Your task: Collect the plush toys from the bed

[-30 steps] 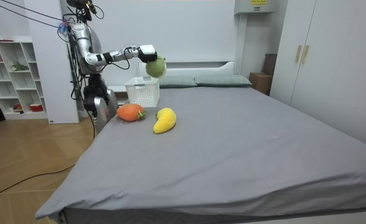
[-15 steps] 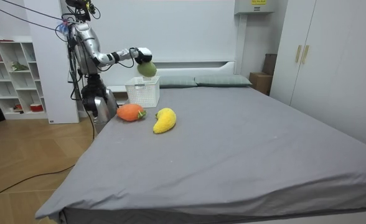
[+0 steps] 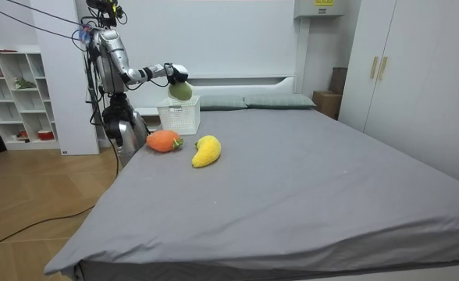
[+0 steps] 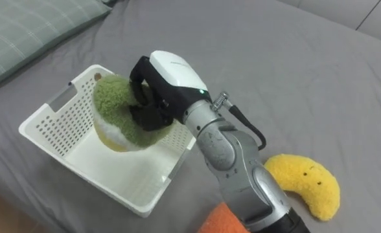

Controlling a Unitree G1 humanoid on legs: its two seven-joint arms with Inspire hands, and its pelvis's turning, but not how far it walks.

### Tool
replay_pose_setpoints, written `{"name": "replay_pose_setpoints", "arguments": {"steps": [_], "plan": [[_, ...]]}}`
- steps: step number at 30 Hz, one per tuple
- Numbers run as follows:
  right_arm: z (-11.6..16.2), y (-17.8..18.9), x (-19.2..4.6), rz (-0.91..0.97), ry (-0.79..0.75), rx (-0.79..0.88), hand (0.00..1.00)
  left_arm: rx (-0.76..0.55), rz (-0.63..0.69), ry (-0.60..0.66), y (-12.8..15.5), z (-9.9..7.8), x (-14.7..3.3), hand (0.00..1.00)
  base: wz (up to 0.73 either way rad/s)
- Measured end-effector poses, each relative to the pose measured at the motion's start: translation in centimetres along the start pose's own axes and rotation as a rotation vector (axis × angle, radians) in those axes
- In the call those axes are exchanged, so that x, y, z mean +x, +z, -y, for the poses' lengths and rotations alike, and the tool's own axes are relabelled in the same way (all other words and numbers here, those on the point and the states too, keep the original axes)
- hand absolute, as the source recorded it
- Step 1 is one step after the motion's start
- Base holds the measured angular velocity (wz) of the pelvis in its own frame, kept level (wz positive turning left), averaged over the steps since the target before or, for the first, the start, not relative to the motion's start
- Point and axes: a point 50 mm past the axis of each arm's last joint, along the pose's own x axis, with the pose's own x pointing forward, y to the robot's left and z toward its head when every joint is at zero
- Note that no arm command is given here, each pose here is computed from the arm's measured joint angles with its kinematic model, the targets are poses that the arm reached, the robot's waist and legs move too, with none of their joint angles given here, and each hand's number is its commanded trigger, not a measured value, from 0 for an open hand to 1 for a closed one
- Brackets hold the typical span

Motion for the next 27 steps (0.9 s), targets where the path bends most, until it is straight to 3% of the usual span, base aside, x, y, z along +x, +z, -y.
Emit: {"name": "replay_pose_setpoints", "arguments": {"steps": [27], "plan": [[-0.23,-0.06,-0.04,0.001,0.012,0.007,0.00,-0.007,0.017,0.008,0.61,-0.29,0.12,0.00,0.00]]}}
